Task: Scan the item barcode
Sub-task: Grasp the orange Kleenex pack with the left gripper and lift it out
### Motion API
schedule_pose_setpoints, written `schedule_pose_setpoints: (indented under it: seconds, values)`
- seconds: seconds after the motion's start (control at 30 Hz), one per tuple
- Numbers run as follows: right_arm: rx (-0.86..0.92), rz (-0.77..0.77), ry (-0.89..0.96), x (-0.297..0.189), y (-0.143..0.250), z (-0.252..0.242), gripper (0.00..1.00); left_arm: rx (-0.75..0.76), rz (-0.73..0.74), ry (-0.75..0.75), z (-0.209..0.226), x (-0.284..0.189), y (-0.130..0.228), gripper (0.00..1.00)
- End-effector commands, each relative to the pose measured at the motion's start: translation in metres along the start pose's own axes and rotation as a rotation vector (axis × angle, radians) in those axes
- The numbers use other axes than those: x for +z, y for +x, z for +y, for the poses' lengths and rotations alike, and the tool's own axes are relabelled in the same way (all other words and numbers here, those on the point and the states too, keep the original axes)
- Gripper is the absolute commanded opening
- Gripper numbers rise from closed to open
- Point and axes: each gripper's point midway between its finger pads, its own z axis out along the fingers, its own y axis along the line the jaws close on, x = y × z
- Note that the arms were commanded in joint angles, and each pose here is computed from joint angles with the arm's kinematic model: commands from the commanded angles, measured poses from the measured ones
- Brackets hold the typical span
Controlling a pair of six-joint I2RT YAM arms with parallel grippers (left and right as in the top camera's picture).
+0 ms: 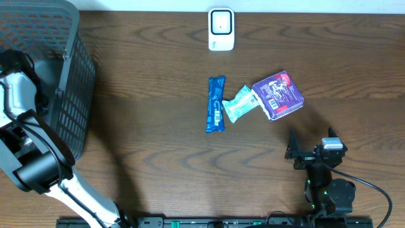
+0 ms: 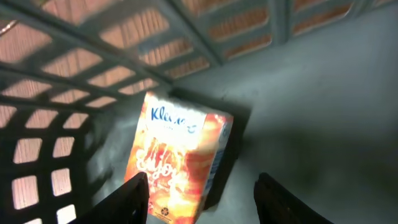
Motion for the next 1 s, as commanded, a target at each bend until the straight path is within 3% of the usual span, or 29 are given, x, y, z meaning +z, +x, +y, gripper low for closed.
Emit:
schedule_pose_setpoints:
  seconds: [0.0, 0.23, 0.33, 0.37, 0.5, 0.77, 0.97]
  values:
    - [-0.008, 0.000, -0.007, 0.000, 0.001, 0.002, 0.99, 0.011, 0.013, -0.024, 0.006, 0.008, 0.011, 0.55]
    - [-0.008, 0.000, -0.007, 0.000, 0.001, 0.002, 0.99, -0.007, 0.037, -0.046, 0.018, 0.027, 0.021, 0.54]
    - [-0.008, 0.000, -0.007, 0.000, 0.001, 0.002, 0.99, -0.010, 0.044, -0.052, 0.023, 0.032, 0.023, 0.40]
    - [-0.008, 0.000, -0.007, 0.000, 0.001, 0.002, 0.99, -0.013, 0.048, -0.051, 0.024, 0.033, 0.023, 0.31]
    - [-0.008, 0.000, -0.007, 0.000, 0.001, 0.002, 0.99, -0.021, 0.079, 0.013, 0.013, 0.032, 0.026, 0.08]
    - [-0.008, 0.000, -0.007, 0.000, 0.001, 0.002, 0.99, -0.051, 0.056, 0.229, -0.013, -0.020, 0.013, 0.07]
    - [-0.008, 0.000, -0.007, 0.000, 0.001, 0.002, 0.99, -0.111, -0.146, 0.505, -0.016, -0.134, -0.024, 0.07]
